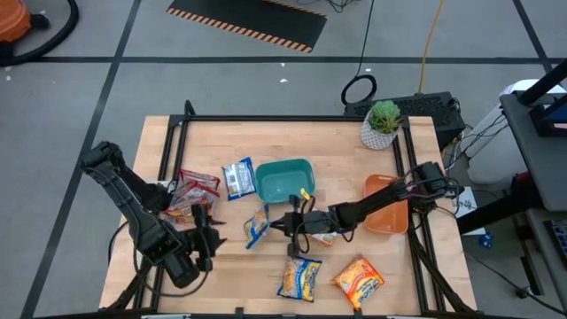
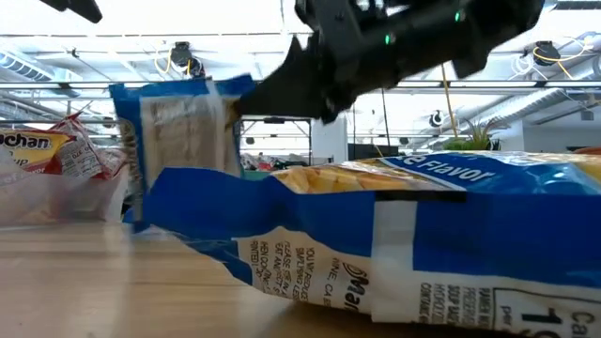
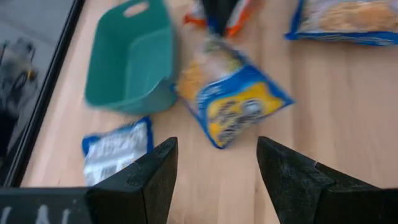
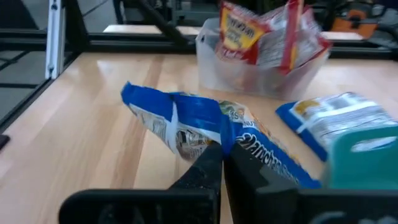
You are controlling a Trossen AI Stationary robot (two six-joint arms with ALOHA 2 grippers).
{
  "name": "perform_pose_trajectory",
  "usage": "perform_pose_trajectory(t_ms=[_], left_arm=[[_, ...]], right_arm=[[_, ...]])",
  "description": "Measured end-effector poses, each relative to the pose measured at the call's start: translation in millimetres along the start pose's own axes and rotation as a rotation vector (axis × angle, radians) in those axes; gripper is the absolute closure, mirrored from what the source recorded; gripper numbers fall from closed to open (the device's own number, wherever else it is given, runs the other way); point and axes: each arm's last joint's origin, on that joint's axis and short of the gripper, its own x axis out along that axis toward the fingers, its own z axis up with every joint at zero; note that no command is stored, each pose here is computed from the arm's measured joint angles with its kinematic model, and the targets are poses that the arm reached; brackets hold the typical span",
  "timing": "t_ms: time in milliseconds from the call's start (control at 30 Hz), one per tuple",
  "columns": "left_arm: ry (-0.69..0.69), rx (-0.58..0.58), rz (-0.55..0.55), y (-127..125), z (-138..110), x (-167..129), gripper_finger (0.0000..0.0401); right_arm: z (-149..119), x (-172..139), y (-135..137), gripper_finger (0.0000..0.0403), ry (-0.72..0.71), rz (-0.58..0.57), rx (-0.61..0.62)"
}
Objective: Sort Maruchan noodles
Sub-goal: Put the middle blue noodle pack into the orange bin
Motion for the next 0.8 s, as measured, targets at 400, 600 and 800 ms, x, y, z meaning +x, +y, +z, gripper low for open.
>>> perform_pose_trajectory(t_ms=[400, 600, 800], left_arm=[[-0.037, 0.158, -0.061, -45.0, -2.0, 45.1, 0.0177], [-0.029, 0.008, 0.013, -32.4, 5.2, 57.1, 0.0177], [0.028, -0.116, 0.049, -28.2, 7.0, 76.5, 0.0177]], right_arm=[[7.4, -8.5, 3.1, 0.0403, -0.009, -0.088, 0.059], [8.2, -8.4, 1.8, 0.0403, -0.020, -0.117, 0.072], [11.3, -8.5, 1.4, 0.0403, -0.051, -0.135, 0.091]])
